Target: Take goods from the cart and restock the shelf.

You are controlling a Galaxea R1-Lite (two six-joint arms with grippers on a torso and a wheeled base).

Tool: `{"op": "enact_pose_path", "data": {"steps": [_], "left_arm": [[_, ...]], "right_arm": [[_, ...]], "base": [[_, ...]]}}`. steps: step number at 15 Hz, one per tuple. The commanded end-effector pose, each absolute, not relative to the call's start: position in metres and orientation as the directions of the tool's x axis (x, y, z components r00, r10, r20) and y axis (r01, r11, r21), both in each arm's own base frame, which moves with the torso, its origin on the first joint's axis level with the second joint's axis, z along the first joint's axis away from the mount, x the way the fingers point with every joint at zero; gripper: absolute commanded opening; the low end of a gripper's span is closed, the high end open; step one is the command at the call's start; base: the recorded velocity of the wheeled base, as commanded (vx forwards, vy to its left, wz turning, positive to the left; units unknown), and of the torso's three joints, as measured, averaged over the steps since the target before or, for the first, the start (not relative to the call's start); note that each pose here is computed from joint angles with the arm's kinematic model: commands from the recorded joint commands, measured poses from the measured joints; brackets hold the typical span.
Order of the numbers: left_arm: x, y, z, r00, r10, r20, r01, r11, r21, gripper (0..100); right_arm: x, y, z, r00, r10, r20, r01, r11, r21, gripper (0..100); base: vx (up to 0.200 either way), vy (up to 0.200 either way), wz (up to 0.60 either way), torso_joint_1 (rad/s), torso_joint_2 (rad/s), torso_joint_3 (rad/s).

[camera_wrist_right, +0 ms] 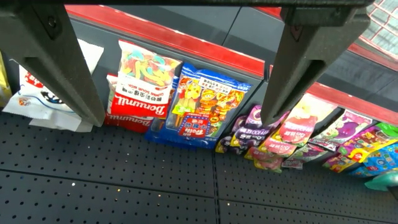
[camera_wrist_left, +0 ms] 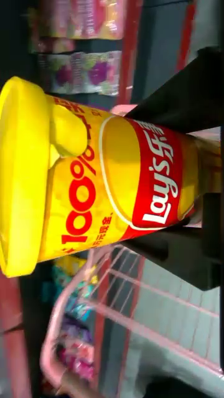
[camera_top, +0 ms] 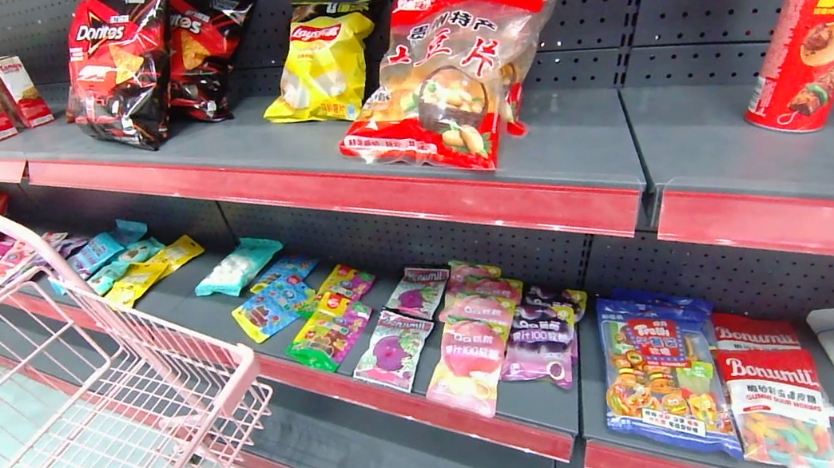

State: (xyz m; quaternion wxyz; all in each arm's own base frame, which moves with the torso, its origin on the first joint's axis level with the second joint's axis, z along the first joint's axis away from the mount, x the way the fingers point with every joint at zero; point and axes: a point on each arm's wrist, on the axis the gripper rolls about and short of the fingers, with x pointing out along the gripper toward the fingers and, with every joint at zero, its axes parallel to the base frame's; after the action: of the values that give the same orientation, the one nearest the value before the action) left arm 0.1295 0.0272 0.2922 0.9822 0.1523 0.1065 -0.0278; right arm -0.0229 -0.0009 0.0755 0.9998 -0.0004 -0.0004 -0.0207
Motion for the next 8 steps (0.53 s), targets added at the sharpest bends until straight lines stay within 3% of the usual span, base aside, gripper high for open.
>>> {"op": "enact_pose_path", "data": {"steps": [1,8], "left_arm": [[0.1379,0.0294,0.2913,0.98,-0.017,-0.2,0.075,0.955,0.286,0],[0.1472,0.0294,0.291,0.982,-0.03,-0.186,0.085,0.953,0.292,0]], "right_arm": [[-0.0228,-0.0009,0.0755,0.999,-0.041,0.0,0.041,0.999,-0.002,100],[-0.0228,-0.0009,0.0755,0.999,-0.041,0.0,0.041,0.999,-0.003,100]], "base": [[0.0,0.0,0.0,0.0,0.0,0.0],[0.0,0.0,0.0,0.0,0.0,0.0]]}}
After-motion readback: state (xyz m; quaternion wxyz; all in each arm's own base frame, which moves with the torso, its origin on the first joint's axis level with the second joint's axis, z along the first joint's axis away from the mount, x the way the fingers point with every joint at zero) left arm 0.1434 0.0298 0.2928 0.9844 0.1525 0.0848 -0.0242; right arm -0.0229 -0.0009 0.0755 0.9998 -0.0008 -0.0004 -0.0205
